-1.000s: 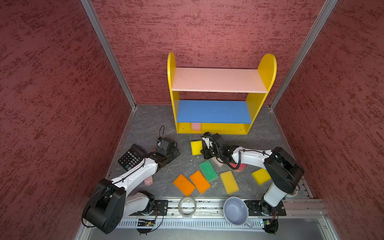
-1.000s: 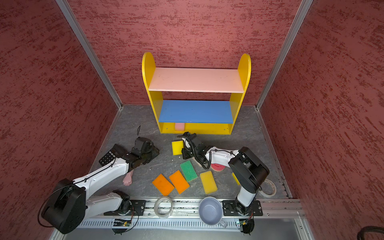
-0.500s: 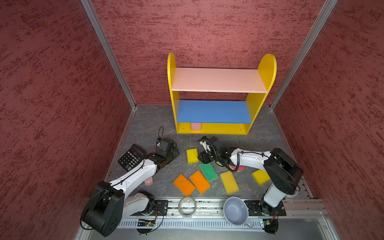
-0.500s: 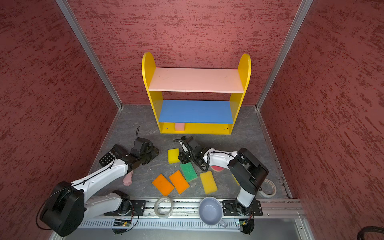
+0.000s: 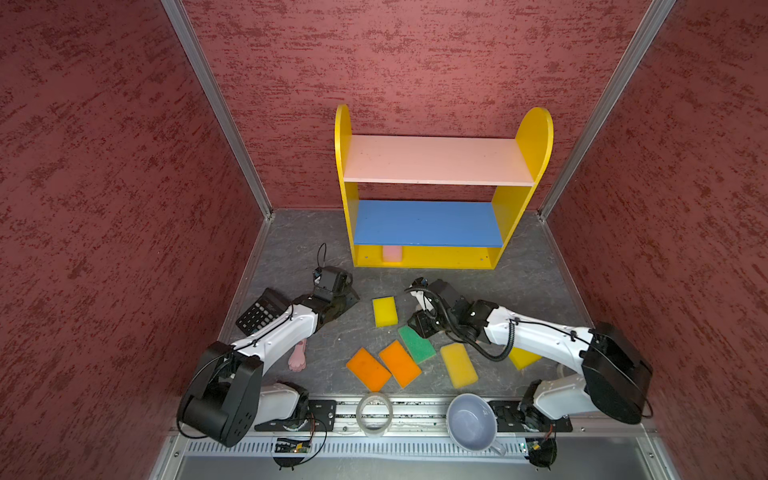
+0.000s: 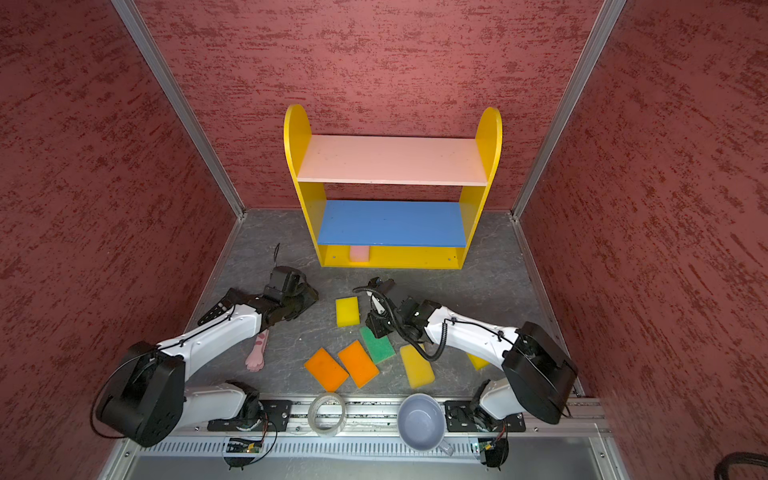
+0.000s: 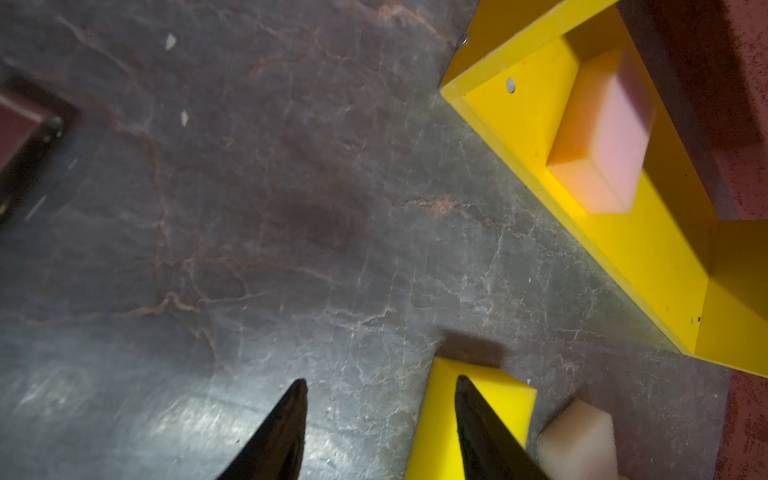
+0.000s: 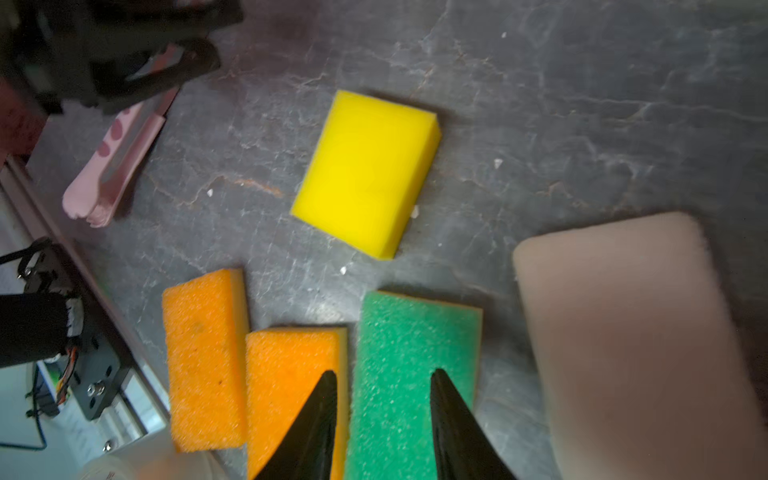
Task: Place and organize the cleaning sponges onto the shelf
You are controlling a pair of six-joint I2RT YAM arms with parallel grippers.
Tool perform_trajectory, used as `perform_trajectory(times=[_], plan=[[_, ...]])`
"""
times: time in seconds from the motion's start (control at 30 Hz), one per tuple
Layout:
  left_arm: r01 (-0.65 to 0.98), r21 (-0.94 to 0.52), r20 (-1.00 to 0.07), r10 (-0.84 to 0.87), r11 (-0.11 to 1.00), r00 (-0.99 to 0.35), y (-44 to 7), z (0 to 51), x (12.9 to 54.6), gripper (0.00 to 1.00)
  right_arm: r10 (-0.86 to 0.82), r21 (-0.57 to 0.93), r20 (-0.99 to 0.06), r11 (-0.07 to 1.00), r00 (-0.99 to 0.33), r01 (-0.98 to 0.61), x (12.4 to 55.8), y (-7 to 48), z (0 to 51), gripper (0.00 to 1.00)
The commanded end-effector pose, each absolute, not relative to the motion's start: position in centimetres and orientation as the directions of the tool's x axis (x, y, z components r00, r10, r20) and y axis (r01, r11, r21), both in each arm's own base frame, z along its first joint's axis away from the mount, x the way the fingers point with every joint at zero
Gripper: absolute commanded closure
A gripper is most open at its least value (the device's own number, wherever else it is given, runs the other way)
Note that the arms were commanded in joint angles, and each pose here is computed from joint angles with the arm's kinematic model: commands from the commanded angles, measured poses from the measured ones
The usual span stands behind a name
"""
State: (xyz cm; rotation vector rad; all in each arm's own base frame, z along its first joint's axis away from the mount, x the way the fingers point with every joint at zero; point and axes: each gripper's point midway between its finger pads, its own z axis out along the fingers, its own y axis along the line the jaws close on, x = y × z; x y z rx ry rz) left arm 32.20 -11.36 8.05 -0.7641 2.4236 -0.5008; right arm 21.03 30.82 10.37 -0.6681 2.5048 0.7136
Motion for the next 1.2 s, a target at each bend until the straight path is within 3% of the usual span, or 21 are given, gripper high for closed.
perform_trajectory(times=[0.0, 0.23, 0.77, 0.83, 1.0, 1.17], plan=[[-0.34, -0.535, -0.415, -0.591, 0.773, -0.692, -12.6, 9.9, 34.8, 0.43, -0.35, 0.334, -0.475, 0.777, -0.808, -0.533, 18.2, 29.6, 9.3, 0.61], [-0.314, -0.574, -0.376, -0.584, 0.756, -0.719, -15.2, 9.6, 36.7, 0.44, -0.286, 0.332, -0.415, 0.836, -0.864, -0.436, 16.1, 26.1, 5.2, 0.57], [-0.286, -0.541, -0.403, -0.543, 0.791, -0.737, -16.6, 9.4, 36.0, 0.43, -0.278, 0.316, -0.469, 0.834, -0.838, -0.453, 18.3, 26.2, 3.4, 0.49], [-0.285, -0.54, -0.407, -0.542, 0.792, -0.735, -16.6, 9.5, 35.9, 0.43, -0.278, 0.323, -0.463, 0.832, -0.842, -0.452, 18.4, 26.4, 3.0, 0.53], [-0.289, -0.535, -0.418, -0.546, 0.794, -0.725, -15.9, 9.8, 35.9, 0.43, -0.264, 0.373, -0.464, 0.808, -0.845, -0.457, 18.6, 27.7, 3.4, 0.76], [-0.294, -0.557, -0.418, -0.568, 0.777, -0.709, -14.9, 10.4, 35.9, 0.43, -0.253, 0.36, -0.493, 0.812, -0.833, -0.46, 20.0, 27.8, 5.5, 0.85]])
